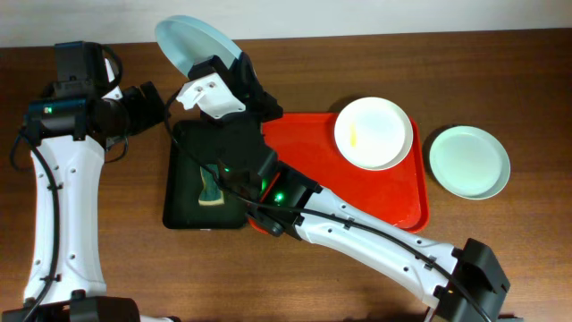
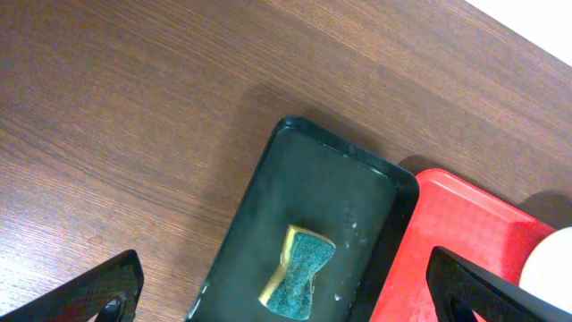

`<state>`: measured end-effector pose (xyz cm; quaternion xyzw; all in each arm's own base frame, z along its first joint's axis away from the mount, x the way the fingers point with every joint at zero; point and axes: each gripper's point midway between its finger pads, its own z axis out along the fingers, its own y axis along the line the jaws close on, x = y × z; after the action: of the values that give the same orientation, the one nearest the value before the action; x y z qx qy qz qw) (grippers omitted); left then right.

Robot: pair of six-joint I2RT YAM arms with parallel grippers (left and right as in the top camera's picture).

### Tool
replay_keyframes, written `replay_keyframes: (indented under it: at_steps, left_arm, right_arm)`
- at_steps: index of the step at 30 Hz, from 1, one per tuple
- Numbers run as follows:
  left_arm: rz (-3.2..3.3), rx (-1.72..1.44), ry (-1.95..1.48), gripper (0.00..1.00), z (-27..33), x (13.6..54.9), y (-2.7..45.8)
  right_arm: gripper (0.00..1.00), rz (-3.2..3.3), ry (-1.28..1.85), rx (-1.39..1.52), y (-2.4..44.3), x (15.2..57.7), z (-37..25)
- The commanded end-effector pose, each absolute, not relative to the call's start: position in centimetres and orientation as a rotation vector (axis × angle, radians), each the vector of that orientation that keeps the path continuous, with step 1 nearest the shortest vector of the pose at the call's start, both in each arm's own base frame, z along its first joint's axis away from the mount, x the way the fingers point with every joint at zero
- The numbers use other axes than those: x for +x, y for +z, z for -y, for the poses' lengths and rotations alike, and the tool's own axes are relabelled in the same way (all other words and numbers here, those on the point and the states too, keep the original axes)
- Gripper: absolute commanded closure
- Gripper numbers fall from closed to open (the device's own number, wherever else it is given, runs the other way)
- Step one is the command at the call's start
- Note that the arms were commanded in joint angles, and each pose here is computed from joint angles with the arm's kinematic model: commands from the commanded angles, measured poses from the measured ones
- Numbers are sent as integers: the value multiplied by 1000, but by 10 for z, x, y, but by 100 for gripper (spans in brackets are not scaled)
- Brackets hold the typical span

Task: Clean dirty plates on tray and stack at the side
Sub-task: 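Carry the light blue plate right and stack it on the light green plate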

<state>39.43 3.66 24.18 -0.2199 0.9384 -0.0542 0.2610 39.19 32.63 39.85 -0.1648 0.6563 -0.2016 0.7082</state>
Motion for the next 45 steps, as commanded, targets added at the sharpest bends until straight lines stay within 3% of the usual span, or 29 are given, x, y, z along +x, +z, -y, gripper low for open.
replay_keyframes:
  at_steps: [1, 8, 17, 22, 29, 33, 38, 45]
  left_arm:
    - [-2540, -610, -149, 1, -38, 395, 241]
    - [-2540, -611, -149, 1, -38, 395, 241]
    - [-2540, -610, -149, 1, -38, 395, 241]
    - [-2540, -611, -149, 1, -38, 395, 241]
    - [-2540, -611, -149, 1, -38, 395, 241]
    - [-2540, -610, -149, 1, -38, 395, 241]
    - [-2540, -611, -149, 1, -38, 395, 241]
    - [-2540, -610, -149, 1, -38, 395, 241]
  right_arm:
    - [96, -1441, -421, -347, 410, 389, -327]
    - [96, -1541, -293, -217, 385, 398, -319]
    - [96, -2205, 111, -93, 209, 400, -308]
    - [96, -2310, 235, -73, 193, 416, -294]
    - [96, -2328, 376, 136, 234, 446, -197]
    - [96, -2411, 321, 348, 224, 449, -108]
    - [96, -2507, 154, 710, 194, 426, 14]
    - [96, -2474, 24, 1118, 180, 378, 137]
